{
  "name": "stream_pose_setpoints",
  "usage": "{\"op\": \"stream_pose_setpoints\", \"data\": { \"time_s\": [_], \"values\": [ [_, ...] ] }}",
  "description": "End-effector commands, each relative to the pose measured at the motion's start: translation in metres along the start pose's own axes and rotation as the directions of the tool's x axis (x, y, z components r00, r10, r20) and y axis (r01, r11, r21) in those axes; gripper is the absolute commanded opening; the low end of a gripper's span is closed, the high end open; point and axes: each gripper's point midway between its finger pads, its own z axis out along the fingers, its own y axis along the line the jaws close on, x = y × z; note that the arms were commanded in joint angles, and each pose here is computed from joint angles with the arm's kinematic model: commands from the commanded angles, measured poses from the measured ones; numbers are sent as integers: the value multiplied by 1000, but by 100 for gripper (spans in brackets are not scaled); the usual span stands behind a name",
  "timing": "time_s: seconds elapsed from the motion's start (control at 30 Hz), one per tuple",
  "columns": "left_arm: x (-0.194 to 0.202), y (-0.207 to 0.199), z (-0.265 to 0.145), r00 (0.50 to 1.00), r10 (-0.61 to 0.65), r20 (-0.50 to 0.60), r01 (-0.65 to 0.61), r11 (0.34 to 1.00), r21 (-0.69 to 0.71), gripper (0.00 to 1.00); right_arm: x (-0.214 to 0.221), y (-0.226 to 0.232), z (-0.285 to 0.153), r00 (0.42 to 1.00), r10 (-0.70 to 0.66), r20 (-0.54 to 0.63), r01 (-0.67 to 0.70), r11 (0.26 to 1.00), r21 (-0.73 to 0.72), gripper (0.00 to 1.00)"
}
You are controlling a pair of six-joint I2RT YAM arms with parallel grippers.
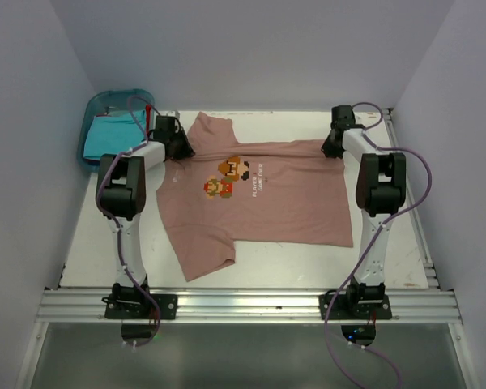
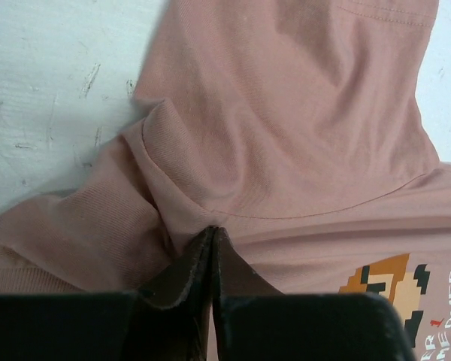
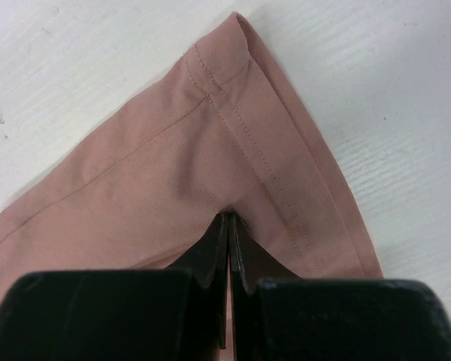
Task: Fold and stack the t-shirts
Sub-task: Flatten out the tshirt
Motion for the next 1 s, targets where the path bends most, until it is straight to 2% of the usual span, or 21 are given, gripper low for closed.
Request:
{"op": "stream_pose_setpoints", "data": {
  "time_s": [0.0, 0.07, 0.1, 0.13, 0.2, 0.23, 0.4, 0.53, 0.63, 0.67, 0.7, 0.73, 0.77, 0.8, 0.87, 0.9, 0.93, 0.97],
  "values": [
    [-9, 15, -3, 999, 34, 40, -32, 999, -40, 10, 10, -20, 3, 999, -21, -34, 23, 997, 76, 0],
    [-29, 6, 0, 997, 42, 60, -40, 999, -32, 10, 8, -18, 3, 998, -28, -51, 32, 996, 80, 0],
    [-21, 12, 14, 999, 41, 21, -40, 998, -41, 10, -2, -11, 2, 999, -24, -34, 26, 998, 65, 0],
    [-37, 3, 14, 999, 44, 26, -43, 999, -30, 9, -1, -10, 7, 999, -27, -42, 30, 997, 66, 0],
    [-28, 10, 31, 999, 33, -21, -34, 998, -46, 8, -10, -3, 8, 999, -20, -29, 22, 999, 50, 0],
    [-41, 5, 34, 999, 37, 2, -37, 999, -35, 8, -7, -3, 16, 999, -22, -41, 25, 998, 55, 0],
    [-36, 10, 63, 999, 18, -31, -19, 999, -33, 8, -19, 12, 30, 998, -23, -51, 25, 999, 48, 0],
    [-53, 1, 63, 999, 23, 23, -23, 1000, 21, 9, -33, 24, 33, 1000, -10, -14, 10, 1000, 1, 0],
    [-86, -18, 42, 987, 48, 156, -64, 993, 102, 18, -62, 44, 12, 993, 15, 120, -1, 993, -116, 0],
    [-97, -25, 32, 978, 53, 202, -79, 989, 121, 23, -89, 55, 2, 970, 42, 241, 0, 985, -172, 7],
    [-138, -50, 1, 936, 65, 346, -132, 976, 175, 32, -93, 49, -22, 955, 53, 291, 2, 982, -186, 14],
    [-138, -51, -7, 927, 67, 370, -142, 974, 179, 49, -102, 48, -34, 934, 74, 350, -2, 979, -202, 25],
    [-161, -67, -37, 893, 68, 444, -172, 965, 197, 59, -123, 51, -51, 891, 103, 442, 4, 972, -234, 38],
    [-174, -73, -51, 865, 69, 498, -191, 961, 200, 76, -133, 47, -78, 861, 123, 494, 4, 969, -248, 50],
    [-199, -94, -92, 821, 69, 566, -227, 950, 214, 90, -148, 46, -107, 822, 127, 555, 25, 966, -259, 76],
    [-201, -97, -103, 813, 71, 577, -235, 948, 215, 96, -145, 39, -113, 815, 124, 566, 24, 969, -247, 95],
    [-203, -103, -117, 800, 69, 595, -247, 943, 223, 98, -158, 38, -148, 775, 147, 615, 33, 962, -272, 99],
    [-213, -115, -152, 767, 63, 639, -270, 935, 231, 99, -161, 38, -163, 755, 163, 635, 40, 956, -292, 99]
  ]
}}
